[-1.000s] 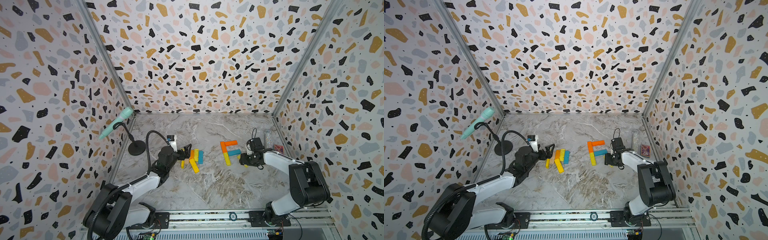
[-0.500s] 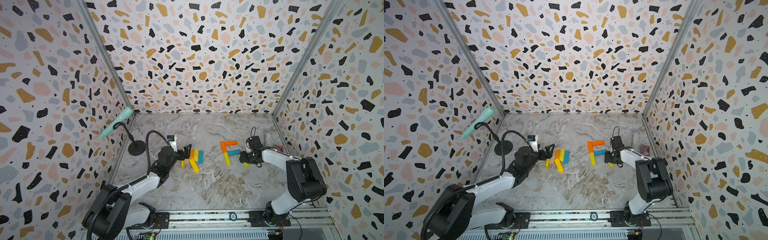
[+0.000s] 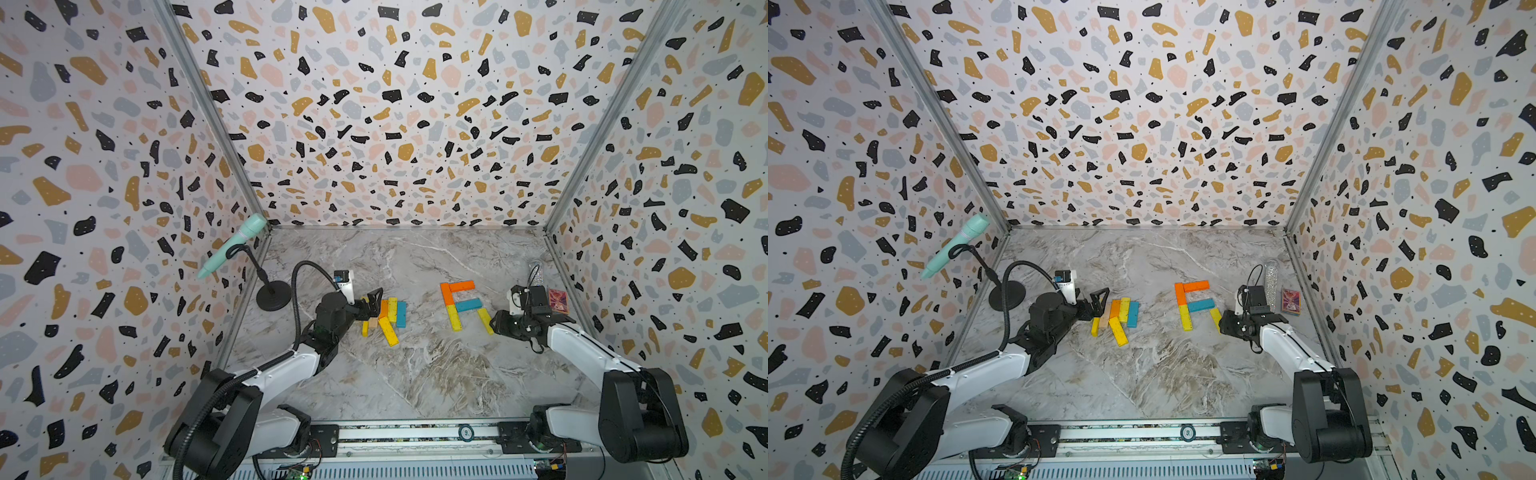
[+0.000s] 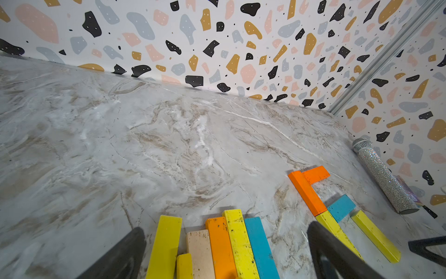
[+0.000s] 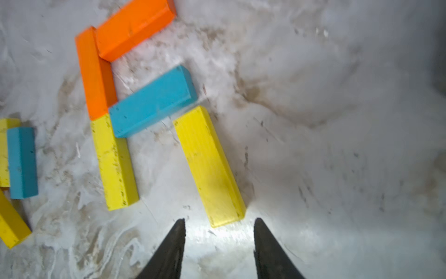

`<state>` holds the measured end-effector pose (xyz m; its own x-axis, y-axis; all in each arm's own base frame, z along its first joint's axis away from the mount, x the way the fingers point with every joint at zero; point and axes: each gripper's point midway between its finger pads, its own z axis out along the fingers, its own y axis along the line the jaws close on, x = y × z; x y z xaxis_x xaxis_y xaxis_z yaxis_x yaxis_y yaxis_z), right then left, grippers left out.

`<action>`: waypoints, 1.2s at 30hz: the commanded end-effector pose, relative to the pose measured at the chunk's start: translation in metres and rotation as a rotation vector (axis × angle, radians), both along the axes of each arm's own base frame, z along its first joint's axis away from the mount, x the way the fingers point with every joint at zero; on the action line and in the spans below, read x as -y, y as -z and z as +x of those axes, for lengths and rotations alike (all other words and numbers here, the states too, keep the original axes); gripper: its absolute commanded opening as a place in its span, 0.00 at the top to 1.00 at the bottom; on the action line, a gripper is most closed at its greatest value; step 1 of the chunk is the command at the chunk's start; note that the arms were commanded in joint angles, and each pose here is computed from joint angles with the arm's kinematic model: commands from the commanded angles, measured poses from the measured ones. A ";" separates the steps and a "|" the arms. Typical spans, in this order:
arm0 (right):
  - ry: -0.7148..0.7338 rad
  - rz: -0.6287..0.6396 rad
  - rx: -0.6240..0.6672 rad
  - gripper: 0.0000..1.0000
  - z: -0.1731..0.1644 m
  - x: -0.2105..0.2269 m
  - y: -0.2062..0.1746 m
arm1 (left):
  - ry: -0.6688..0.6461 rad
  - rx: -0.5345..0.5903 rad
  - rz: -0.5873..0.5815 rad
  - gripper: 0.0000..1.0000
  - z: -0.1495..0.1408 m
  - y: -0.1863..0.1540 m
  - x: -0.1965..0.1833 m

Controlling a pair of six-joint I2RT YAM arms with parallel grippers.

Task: Assemble the number 6 with building blocks
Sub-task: Assemble the building block at the center of the board.

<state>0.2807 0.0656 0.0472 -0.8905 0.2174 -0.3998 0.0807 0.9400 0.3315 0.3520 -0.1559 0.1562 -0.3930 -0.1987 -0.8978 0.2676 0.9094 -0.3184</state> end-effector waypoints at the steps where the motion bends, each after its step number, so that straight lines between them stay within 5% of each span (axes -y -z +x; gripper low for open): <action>1: 0.012 0.043 -0.036 0.62 -0.011 -0.004 0.006 | 0.004 0.060 -0.024 0.00 0.007 -0.022 0.003; 15: 0.032 0.045 -0.057 0.81 -0.015 -0.002 0.025 | 0.004 0.057 -0.024 0.01 0.007 -0.021 0.003; 36: 0.047 0.035 -0.068 0.87 -0.011 0.008 0.036 | 0.007 0.055 -0.022 0.01 0.007 -0.020 0.003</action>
<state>0.2775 0.0596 0.0208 -0.8888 0.2797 -0.3630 0.1360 0.9174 0.3739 0.3518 -0.1565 0.1559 -0.3948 -0.1979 -0.8972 0.2705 0.9082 -0.3194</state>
